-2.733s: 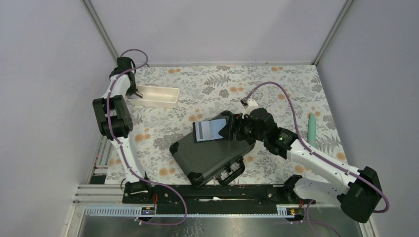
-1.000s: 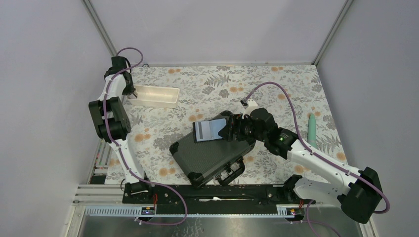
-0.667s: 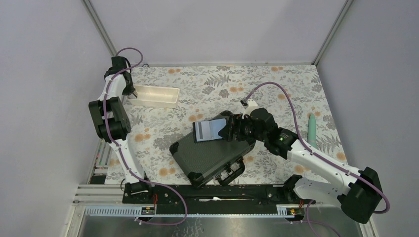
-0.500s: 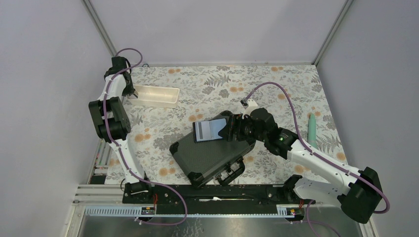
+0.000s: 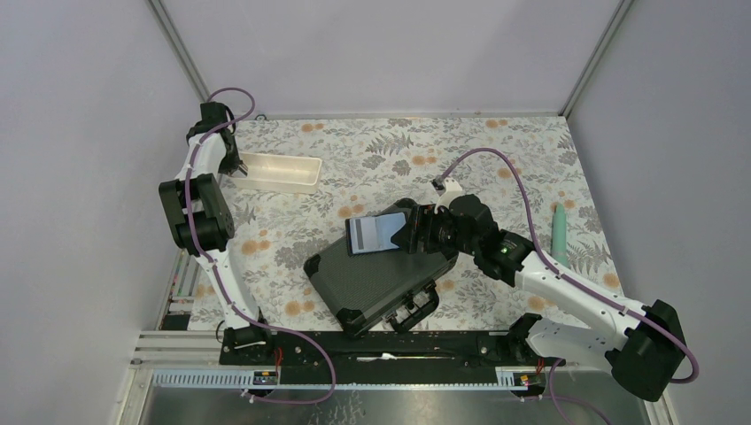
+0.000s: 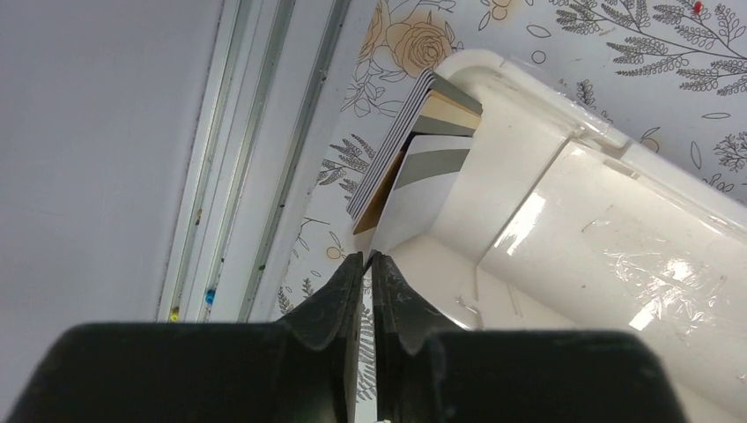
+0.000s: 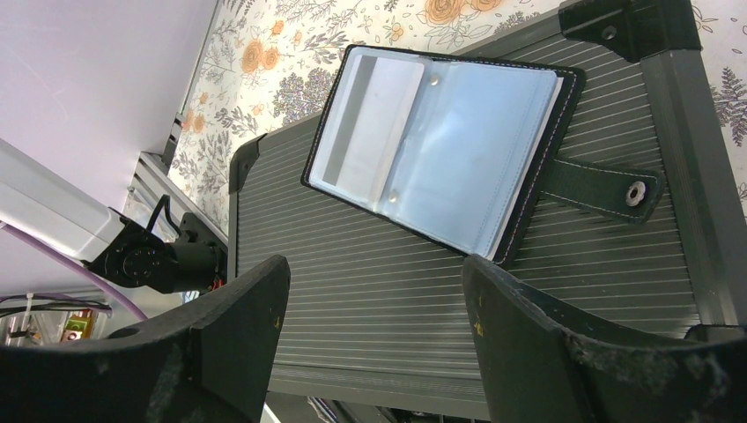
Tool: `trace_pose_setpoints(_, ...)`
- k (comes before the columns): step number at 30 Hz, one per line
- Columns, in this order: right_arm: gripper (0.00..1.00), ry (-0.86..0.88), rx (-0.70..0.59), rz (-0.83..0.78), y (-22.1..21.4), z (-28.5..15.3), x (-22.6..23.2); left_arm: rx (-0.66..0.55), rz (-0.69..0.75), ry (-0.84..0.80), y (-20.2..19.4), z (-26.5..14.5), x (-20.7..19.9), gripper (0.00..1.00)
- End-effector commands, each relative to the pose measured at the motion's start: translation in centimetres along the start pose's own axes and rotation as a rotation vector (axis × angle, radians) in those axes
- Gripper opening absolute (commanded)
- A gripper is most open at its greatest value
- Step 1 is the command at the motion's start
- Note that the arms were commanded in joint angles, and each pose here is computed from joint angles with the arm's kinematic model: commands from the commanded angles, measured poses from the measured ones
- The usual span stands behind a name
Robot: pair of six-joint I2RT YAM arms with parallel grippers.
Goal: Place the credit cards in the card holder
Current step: Pick up the credit card from the storage box, then insert the credit card into the card holder.
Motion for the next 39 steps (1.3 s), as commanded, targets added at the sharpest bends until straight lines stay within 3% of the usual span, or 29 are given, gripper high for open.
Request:
trace_pose_setpoints(1,0.78,0.028,-0.047,0.003,1.2,-0.4,0.5,-0.069,-0.042,-0.035,2.2,-2.0,-0.2,0.08)
trace_pose_setpoints(6,0.78,0.028,-0.047,0.003,1.1,-0.4,0.5,-0.063,-0.056,-0.117,2.2,-3.0,-1.3,0.0)
trace_pose_setpoints(13,0.78,0.033,-0.058,0.003,1.3,-0.7,0.6,-0.079,-0.065,-0.194,2.4,-4.8,-2.1,0.0)
trace_pose_setpoints(27,0.77,0.044,-0.097,-0.007,2.2,-1.6,1.0,-0.229,-0.036,-0.324,2.9,-13.3,-3.4,0.0)
trace_pose_setpoints(33,0.8,0.028,-0.086,-0.048,2.6,-1.5,0.3,-0.26,0.027,-0.482,0.0,-19.9,-7.0,0.0)
trace_pose_setpoints(39,0.84,0.1,-0.109,-0.063,4.4,-3.4,-0.4,-0.169,0.119,-0.759,-6.8,-25.9,-10.5,0.0)
Point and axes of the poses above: each gripper's point midway between its finger pads, its own z axis out along the fingers, its own x axis along the line the jaws close on, y = z × x, the point moved 3 cm from there along -z, back along the fingers, and after that the axes turned 15 degrees about -z, right-handed, at the moved point
